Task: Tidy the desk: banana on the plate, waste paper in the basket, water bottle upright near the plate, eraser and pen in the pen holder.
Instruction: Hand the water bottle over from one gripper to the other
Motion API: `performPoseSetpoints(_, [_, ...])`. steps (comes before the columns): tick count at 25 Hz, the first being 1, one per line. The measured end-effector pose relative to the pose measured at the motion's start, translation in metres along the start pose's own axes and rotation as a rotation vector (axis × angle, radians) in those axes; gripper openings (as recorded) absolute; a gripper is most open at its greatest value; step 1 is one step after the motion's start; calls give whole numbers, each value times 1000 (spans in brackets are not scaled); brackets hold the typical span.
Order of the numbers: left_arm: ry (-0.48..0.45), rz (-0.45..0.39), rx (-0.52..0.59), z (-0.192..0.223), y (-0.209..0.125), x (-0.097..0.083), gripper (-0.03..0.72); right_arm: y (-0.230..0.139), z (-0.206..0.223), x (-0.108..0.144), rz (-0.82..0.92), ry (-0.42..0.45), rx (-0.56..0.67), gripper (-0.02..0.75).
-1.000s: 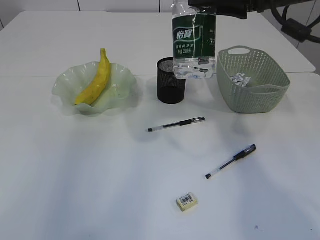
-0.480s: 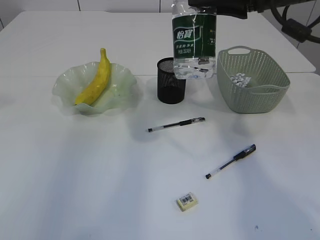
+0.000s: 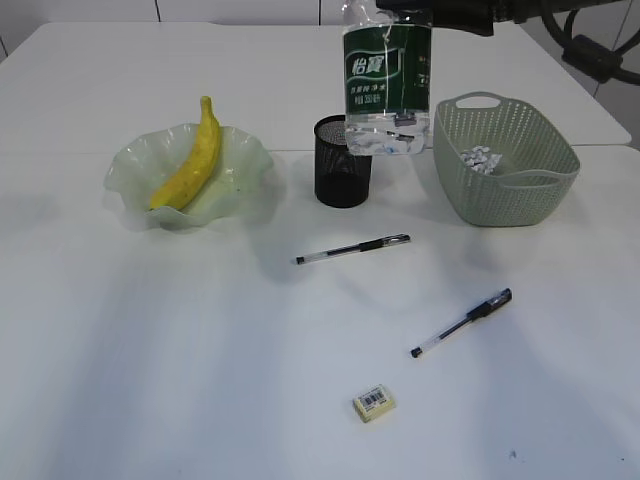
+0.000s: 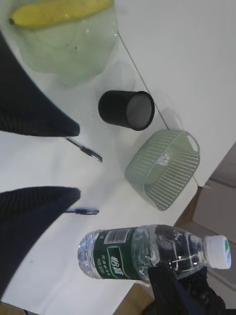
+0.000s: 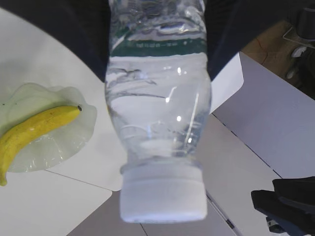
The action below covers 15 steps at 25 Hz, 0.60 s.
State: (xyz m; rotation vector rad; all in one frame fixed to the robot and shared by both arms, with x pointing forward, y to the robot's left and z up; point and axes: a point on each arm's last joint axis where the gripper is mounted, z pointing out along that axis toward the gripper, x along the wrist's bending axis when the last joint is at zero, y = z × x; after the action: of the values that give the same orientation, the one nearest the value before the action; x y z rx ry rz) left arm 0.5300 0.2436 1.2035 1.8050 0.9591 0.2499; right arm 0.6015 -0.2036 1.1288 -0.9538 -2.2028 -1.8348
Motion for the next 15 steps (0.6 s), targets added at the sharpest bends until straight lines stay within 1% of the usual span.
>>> performPoseSetpoints(3, [-51, -6, -45, 2, -10, 9, 240, 0, 0, 0, 0, 0, 0, 358])
performPoseSetpoints(9, [-216, -10, -137, 7, -36, 17, 240, 0, 0, 0, 1, 1, -2, 358])
performPoseSetpoints(11, [-241, -10, -167, 9, -43, 18, 240, 0, 1, 0, 0, 2, -1, 358])
performPoseSetpoints(15, [-253, 10, -171, 15, -55, 20, 240, 0, 1, 0, -2, 2, -1, 358])
